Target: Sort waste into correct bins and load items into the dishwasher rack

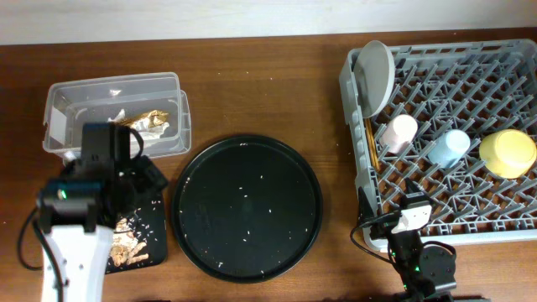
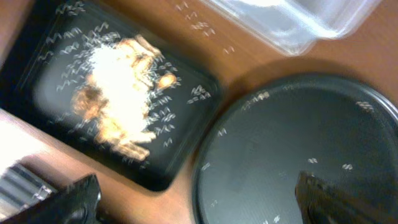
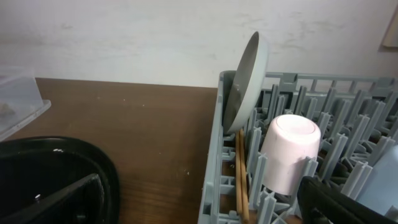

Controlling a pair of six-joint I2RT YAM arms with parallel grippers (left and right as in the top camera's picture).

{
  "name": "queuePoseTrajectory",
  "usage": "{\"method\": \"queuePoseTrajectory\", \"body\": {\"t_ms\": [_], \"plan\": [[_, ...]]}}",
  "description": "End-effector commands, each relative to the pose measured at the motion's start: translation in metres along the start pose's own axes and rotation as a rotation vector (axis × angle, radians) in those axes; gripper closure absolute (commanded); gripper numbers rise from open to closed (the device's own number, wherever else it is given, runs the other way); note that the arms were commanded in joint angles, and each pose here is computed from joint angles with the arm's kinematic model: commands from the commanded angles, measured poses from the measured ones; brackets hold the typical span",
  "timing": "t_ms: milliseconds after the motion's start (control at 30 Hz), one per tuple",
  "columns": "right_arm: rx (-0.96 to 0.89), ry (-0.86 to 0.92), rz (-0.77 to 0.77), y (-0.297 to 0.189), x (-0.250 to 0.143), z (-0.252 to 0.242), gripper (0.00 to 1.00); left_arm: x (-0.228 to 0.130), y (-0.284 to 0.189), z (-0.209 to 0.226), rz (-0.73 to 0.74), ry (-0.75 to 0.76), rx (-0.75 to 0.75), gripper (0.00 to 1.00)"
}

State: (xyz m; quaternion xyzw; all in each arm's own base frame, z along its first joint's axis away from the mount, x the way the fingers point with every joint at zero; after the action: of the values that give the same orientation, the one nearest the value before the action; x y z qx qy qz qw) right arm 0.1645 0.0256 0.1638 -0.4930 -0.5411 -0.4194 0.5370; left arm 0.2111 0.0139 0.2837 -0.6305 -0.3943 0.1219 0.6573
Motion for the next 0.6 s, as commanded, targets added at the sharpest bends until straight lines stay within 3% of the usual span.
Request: {"method": "queuePoseTrajectory", "body": {"t_ms": [0,100,367,567], "plan": [[-0.019,-0.006,0.006,0.000,-0.002,-0.002,0.02,-0.023,0.017,-0.001,-0.002,0.207,-0.188,0.01],[-0.019,-0.006,0.006,0.000,-0.002,-0.002,0.02,-0.038,0.034,0.002,-0.061,0.297,-0.283,0.01],[-0.019,-0.006,0.006,0.000,-0.002,-0.002,0.02,-0.081,0.089,0.025,-0.189,0.287,-0.391,0.01],[-0.019,-0.006,0.006,0.000,-0.002,-0.002,0.02,-0.094,0.095,0.035,-0.261,0.281,-0.441,0.01]]}}
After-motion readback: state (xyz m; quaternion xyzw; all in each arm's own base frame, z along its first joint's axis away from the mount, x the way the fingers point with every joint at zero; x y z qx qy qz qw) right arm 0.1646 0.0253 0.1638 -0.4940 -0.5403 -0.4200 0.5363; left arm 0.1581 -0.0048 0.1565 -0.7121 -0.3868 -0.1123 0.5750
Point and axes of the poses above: each gripper's point midway between its finger pads, its own y axis out along the fingers, its own z axis along the line the jaws close on, x = y × z, the point moved 8 cm from there along -y, back along the fingers, and after that the axes turned 5 degrees about -y, right-handed, at the moved point
